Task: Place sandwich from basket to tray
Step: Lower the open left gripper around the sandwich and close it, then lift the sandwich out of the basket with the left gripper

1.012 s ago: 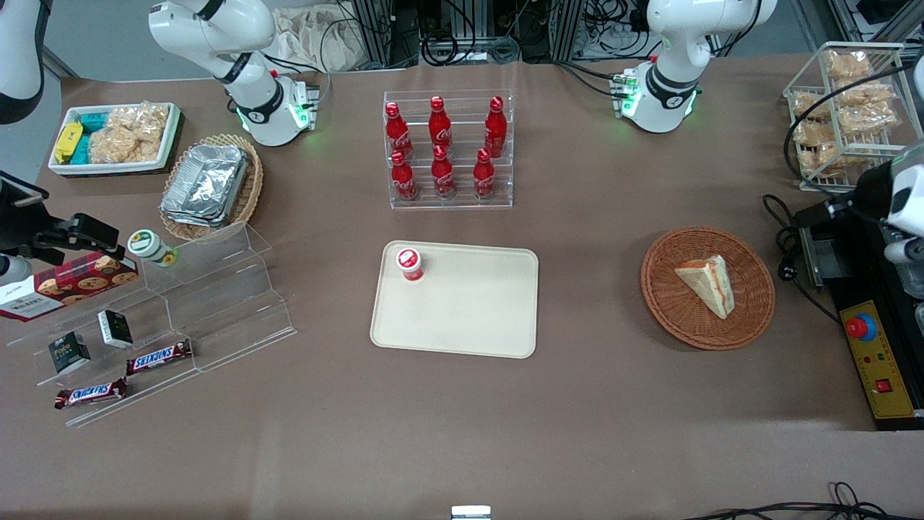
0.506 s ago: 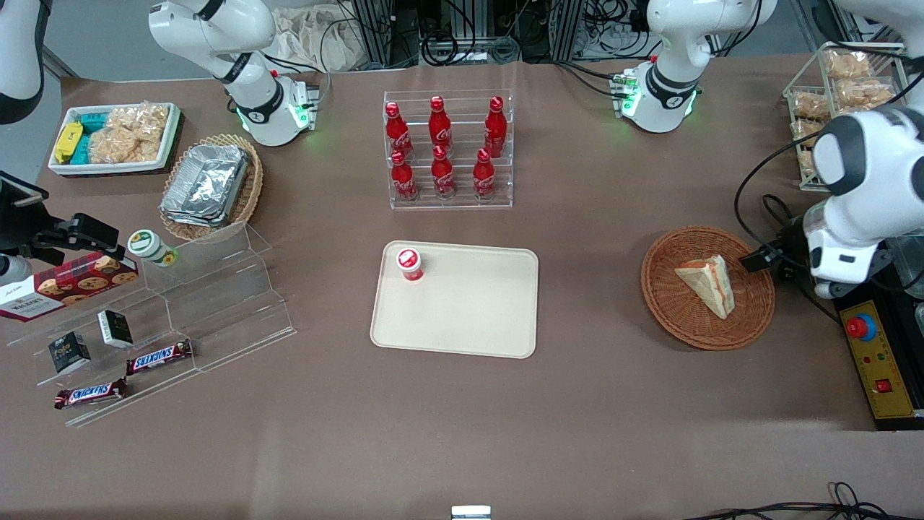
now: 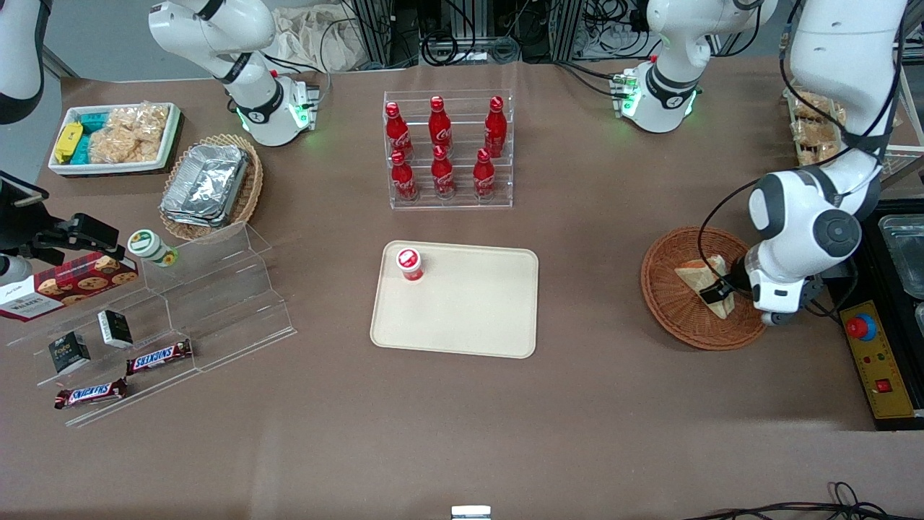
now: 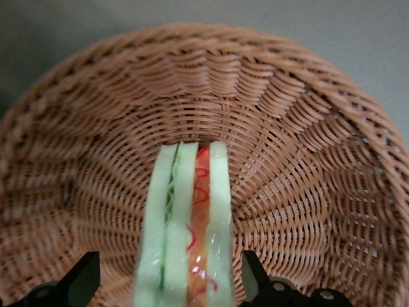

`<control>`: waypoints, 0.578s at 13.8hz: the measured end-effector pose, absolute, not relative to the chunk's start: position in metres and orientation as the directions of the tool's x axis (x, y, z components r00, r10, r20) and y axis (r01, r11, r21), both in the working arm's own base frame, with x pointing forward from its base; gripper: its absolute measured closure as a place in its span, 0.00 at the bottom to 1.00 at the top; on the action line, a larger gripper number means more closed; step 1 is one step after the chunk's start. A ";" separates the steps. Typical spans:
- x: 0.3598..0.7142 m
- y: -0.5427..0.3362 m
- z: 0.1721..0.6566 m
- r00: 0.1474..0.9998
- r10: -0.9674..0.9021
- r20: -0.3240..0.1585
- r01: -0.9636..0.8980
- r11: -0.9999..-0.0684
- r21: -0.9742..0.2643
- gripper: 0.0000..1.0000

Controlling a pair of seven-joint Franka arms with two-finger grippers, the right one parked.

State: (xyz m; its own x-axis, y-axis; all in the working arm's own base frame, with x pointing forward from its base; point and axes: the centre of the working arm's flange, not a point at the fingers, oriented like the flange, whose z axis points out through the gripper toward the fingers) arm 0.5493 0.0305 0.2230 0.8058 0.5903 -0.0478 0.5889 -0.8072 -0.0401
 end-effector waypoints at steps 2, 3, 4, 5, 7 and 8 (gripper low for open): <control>0.549 0.027 0.216 0.806 0.589 -0.053 0.588 -0.808 -0.044 0.04; 0.549 0.027 0.216 0.806 0.589 -0.052 0.588 -0.808 -0.044 0.13; 0.549 0.027 0.217 0.806 0.589 -0.051 0.588 -0.808 -0.043 0.26; 0.549 0.027 0.218 0.807 0.589 -0.049 0.587 -0.808 -0.041 0.36; 0.553 0.020 0.229 0.816 0.577 -0.032 0.577 -0.816 -0.031 0.56; 0.557 0.013 0.242 0.825 0.565 -0.016 0.564 -0.825 -0.021 0.63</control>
State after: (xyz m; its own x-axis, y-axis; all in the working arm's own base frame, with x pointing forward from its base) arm 0.5569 0.0133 0.2416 0.8251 0.5648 -0.0161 0.5645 -0.8252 -0.0208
